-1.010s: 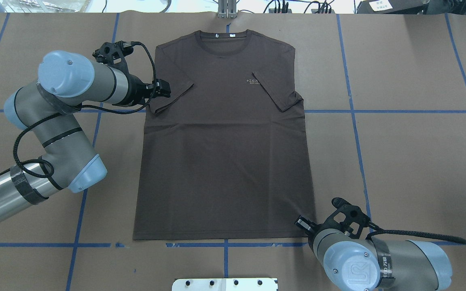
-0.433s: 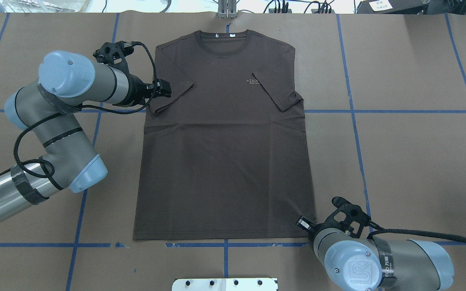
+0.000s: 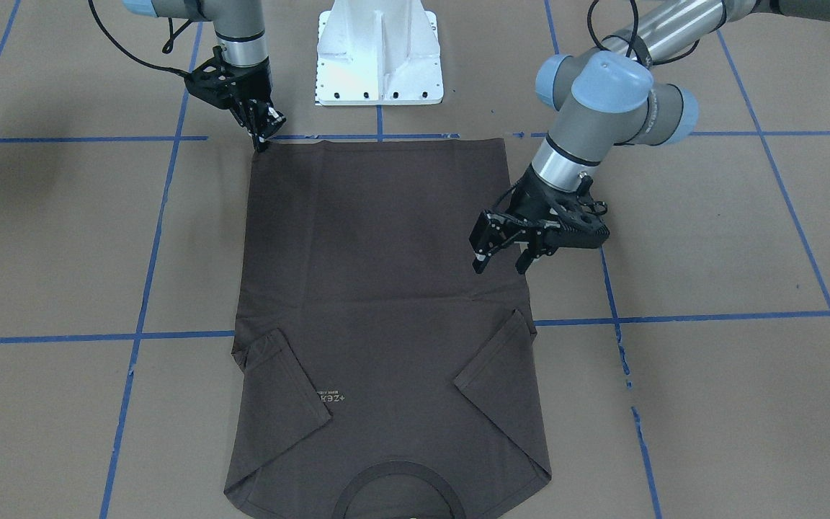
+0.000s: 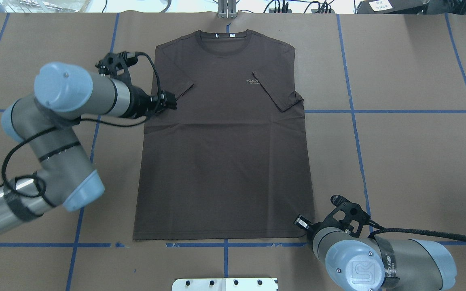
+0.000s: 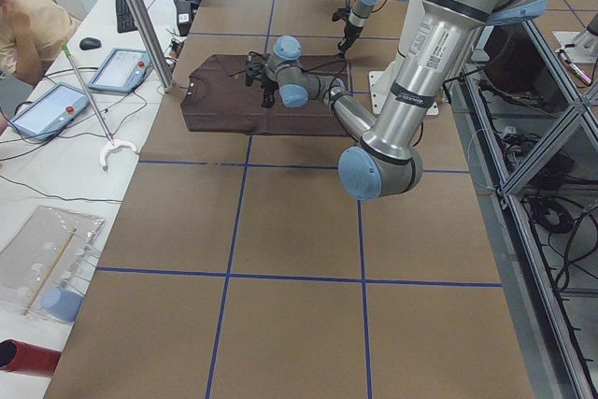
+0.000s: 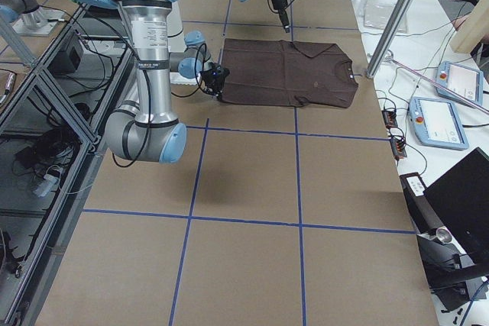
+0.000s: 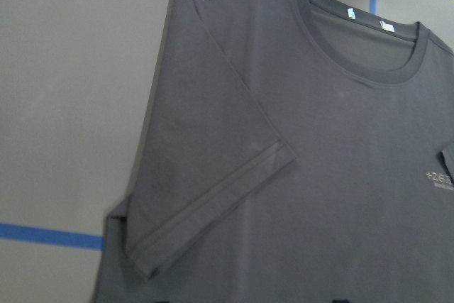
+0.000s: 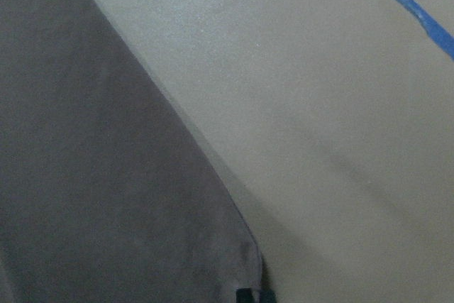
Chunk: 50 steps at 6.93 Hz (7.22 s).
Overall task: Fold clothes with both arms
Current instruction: 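Lower the left gripper to the other hem corner nearest the robot, then grasp both hem corners with the left and right grippers, then lift the hem with both grippers and fold it toward the collar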
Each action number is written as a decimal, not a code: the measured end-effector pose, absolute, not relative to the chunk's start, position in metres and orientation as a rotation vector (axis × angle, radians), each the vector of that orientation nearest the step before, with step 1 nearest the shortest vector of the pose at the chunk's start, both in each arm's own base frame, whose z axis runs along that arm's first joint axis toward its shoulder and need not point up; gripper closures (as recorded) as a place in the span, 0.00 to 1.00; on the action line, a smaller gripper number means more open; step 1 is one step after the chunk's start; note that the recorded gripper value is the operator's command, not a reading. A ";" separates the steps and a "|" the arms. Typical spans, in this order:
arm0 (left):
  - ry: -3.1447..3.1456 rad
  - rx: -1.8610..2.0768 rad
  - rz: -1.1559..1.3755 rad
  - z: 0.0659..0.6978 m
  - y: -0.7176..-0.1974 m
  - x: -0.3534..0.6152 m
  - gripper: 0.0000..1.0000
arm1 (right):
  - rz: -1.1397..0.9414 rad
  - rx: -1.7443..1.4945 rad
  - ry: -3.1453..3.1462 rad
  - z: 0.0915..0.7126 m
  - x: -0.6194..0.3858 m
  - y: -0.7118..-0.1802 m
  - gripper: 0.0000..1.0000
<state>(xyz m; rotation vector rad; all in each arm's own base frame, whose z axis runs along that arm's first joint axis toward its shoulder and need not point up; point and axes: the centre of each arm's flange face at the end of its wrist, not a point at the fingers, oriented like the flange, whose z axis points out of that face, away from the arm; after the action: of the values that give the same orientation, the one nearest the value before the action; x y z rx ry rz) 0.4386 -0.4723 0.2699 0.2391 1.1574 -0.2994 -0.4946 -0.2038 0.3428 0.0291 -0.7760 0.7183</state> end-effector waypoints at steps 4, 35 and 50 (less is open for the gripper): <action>1.082 -0.011 -0.460 0.257 -0.300 0.465 0.10 | 0.689 -0.008 -0.852 0.306 -0.486 -0.205 1.00; 0.847 -0.139 -0.481 0.310 -0.222 0.481 1.00 | 0.674 0.032 -0.809 0.318 -0.482 -0.215 1.00; 0.893 0.321 -0.518 0.306 -0.556 0.413 1.00 | 0.833 0.190 -0.715 0.309 -0.457 -0.616 1.00</action>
<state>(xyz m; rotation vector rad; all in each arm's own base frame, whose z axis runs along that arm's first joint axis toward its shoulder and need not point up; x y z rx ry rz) 0.4126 -0.5560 0.3058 0.3212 0.8931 -0.5183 -0.4575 -0.6158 0.3087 0.1897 -0.7148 0.8332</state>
